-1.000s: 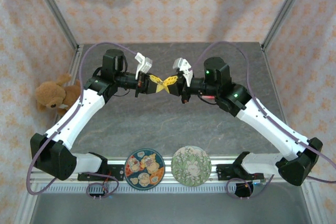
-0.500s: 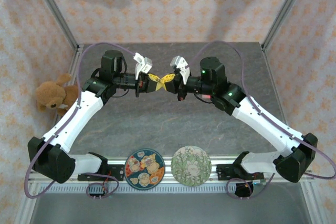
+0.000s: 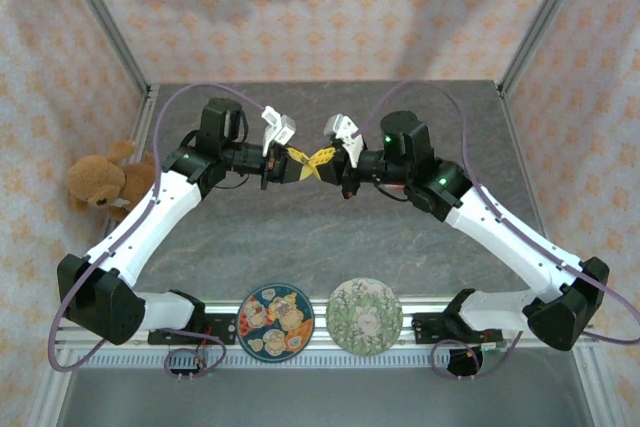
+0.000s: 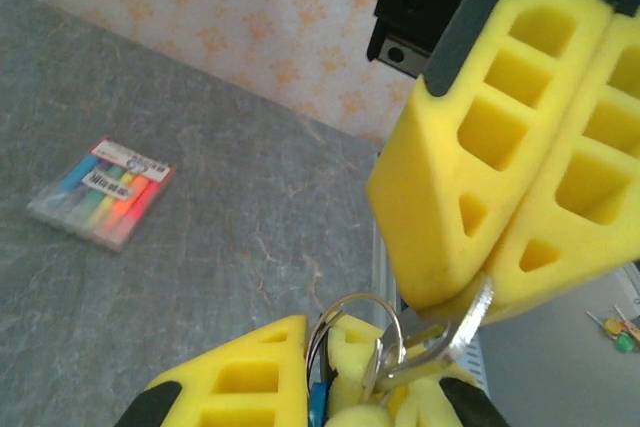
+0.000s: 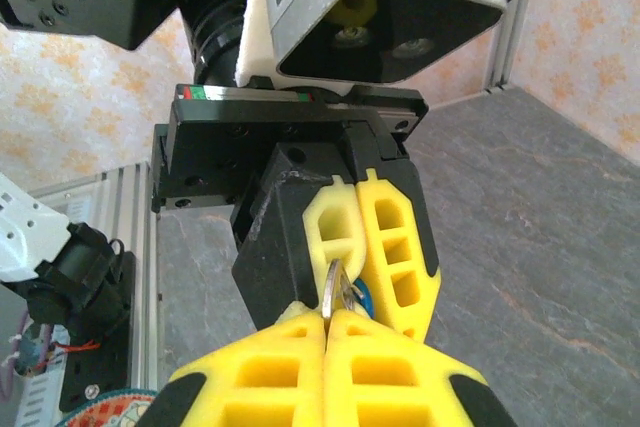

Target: Remove the keys from the keyring

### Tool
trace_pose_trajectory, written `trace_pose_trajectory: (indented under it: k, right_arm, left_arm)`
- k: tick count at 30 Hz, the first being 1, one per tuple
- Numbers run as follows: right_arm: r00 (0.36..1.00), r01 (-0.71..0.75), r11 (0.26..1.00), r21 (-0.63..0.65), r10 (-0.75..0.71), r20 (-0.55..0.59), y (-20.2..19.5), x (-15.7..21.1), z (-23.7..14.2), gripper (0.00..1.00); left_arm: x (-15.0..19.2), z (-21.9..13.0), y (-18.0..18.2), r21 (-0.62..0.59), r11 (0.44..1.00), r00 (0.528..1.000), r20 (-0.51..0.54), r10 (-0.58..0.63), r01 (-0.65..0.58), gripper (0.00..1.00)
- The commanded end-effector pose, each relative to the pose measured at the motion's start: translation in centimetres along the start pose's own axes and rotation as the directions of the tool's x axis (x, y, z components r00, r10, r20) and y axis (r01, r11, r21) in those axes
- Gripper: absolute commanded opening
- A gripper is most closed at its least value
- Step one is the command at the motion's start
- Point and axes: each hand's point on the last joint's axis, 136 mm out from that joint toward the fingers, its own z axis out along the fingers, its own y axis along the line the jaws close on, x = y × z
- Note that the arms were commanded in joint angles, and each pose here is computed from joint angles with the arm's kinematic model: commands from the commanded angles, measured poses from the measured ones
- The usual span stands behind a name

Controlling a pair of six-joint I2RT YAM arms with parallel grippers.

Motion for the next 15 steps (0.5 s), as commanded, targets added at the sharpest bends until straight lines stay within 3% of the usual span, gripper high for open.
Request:
trace_pose_trajectory:
  k: [1, 6, 15]
  right_arm:
    - [0.997, -0.037, 0.914, -0.404, 0.005, -0.078, 10.1, 2.1, 1.8, 0.0]
    - [1.0, -0.022, 0.959, -0.284, 0.023, 0.0, 8.2, 0.9, 3.6, 0.0]
    - [1.0, -0.02, 0.964, -0.266, 0.015, -0.022, 8.7, 1.4, 6.1, 0.0]
  left_arm:
    - [-4.8, 0.4, 1.1, -0.143, 0.971, 0.976, 0.081, 0.202, -0.189, 0.0]
    - [-4.7, 0.1, 0.9, -0.198, 0.957, 0.968, 0.088, 0.233, -0.212, 0.0]
    - [-4.5, 0.1, 0.2, -0.229, 0.943, 0.961, 0.081, 0.265, -0.241, 0.0]
